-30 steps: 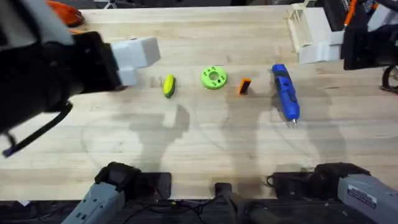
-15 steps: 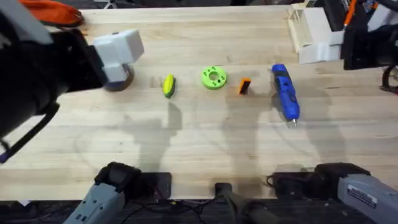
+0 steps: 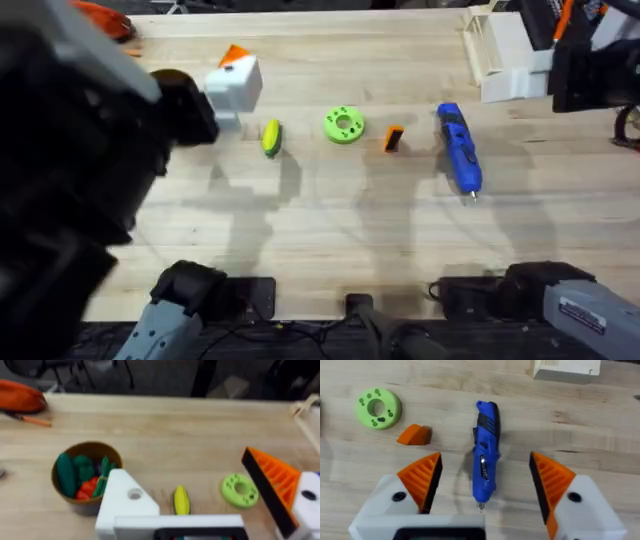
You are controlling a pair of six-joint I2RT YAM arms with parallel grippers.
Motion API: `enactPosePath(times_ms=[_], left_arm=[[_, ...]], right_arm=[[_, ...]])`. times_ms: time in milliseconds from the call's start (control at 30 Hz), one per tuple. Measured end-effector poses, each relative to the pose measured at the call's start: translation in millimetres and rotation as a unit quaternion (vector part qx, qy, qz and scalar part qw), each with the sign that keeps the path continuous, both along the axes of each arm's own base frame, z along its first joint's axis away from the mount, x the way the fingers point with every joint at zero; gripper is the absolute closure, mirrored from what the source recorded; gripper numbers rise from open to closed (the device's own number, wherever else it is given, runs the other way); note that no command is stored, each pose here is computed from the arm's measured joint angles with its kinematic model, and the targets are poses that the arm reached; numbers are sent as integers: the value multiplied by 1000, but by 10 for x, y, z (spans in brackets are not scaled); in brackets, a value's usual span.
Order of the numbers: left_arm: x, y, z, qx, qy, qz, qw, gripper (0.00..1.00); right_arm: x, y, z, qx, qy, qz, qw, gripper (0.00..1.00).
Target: Pick up the gripper from the table and insert it into the empty holder that is missing its gripper. Then pick up a screw, insert it into the mounting hole, and use the screwdriver to tighten it. Finally, clean up the table by picking up the vegetable and placing it into the bucket.
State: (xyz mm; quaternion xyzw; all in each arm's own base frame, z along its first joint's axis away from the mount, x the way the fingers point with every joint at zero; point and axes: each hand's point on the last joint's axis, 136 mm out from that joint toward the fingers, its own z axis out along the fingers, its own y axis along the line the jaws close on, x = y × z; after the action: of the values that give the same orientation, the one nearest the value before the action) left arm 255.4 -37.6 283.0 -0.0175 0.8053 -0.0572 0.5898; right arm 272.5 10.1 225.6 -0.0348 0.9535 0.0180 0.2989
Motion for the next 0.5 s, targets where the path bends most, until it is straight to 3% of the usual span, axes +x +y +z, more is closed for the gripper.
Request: enactPosePath(times_ms=[267,500], left_arm=[[-132,123,-216,-13,-61,-8,998,14],[-155,4,-362,-3,-92,-69,993,13]], right_arm=[[0,0,1,0,0,0,1000,7],[0,0,1,0,0,0,1000,8]])
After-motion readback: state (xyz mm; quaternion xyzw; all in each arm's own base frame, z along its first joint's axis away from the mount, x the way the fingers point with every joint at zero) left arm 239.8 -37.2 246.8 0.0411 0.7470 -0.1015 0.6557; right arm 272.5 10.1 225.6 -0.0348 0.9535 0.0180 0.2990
